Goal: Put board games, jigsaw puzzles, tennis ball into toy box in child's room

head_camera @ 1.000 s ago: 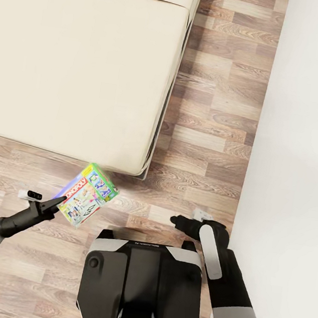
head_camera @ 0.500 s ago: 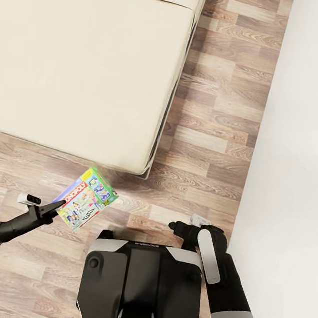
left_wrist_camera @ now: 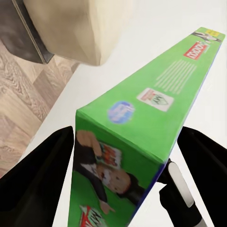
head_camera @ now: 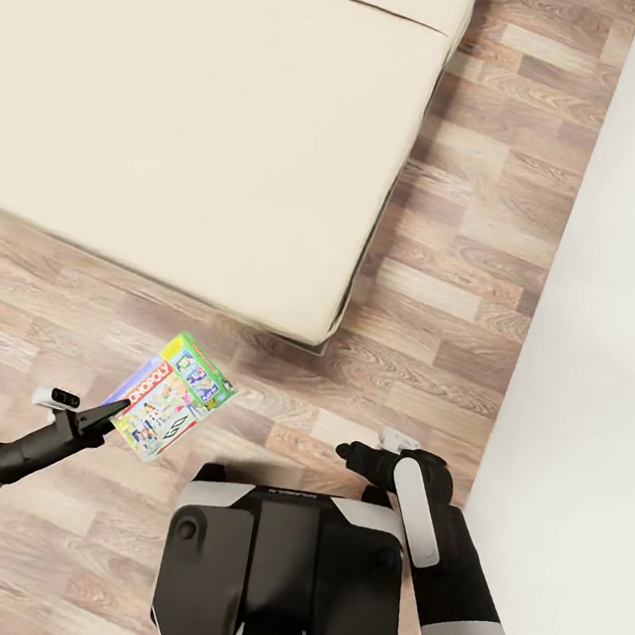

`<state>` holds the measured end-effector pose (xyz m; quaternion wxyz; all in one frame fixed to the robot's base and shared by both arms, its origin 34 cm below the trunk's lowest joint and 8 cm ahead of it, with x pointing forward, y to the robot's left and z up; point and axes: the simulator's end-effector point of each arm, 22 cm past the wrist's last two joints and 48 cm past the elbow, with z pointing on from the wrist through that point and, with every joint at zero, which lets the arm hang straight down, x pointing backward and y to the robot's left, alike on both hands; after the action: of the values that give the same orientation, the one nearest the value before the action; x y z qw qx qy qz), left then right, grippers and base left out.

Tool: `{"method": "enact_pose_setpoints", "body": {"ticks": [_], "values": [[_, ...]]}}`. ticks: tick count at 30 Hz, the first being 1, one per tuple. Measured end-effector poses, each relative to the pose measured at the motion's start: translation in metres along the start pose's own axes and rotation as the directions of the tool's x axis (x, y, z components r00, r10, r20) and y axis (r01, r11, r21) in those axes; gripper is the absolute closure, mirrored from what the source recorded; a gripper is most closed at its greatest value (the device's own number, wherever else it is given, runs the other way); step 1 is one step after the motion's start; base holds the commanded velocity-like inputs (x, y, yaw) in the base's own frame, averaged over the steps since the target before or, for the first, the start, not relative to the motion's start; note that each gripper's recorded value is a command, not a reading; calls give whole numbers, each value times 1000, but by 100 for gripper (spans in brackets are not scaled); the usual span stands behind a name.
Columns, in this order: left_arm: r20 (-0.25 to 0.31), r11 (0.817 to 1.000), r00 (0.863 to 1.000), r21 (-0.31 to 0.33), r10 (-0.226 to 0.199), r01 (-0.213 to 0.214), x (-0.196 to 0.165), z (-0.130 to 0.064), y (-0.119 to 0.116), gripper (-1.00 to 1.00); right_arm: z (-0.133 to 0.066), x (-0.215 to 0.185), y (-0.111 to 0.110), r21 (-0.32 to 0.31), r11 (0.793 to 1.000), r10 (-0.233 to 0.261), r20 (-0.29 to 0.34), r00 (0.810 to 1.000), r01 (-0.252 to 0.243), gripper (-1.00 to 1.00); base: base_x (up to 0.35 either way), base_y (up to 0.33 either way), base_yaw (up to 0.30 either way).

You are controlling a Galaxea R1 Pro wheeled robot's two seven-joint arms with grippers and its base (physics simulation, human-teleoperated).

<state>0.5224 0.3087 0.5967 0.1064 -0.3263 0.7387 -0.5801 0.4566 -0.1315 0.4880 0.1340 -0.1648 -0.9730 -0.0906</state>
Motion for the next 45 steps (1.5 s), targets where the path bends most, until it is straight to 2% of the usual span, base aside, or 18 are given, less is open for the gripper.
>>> {"method": "enact_pose_setpoints", "body": {"ticks": [14,26,33,37,45], "values": [[3,1000,1000,-1,22,-22,-8,-4,-8,100,-6,-5,5,-7,1000,-3,14,1000,3,-100,-60,72,235],[-5,993,995,-65,95,-95,-40,-40,-19,100,-12,-8,9,-14,1000,-6,23,1000,6,-100,0,1,236],[-9,991,993,-55,121,-121,-48,-48,-30,100,-15,-10,12,-17,1000,-9,29,1000,10,-100,0,0,237],[-15,988,990,-72,139,-140,-53,-56,-33,100,-17,-11,13,-19,1000,-11,32,999,12,-100,0,0,237],[-9,986,989,-67,150,-150,-57,-58,-38,100,-20,-13,16,-23,1000,-14,39,999,15,-100,0,0,237]]}}
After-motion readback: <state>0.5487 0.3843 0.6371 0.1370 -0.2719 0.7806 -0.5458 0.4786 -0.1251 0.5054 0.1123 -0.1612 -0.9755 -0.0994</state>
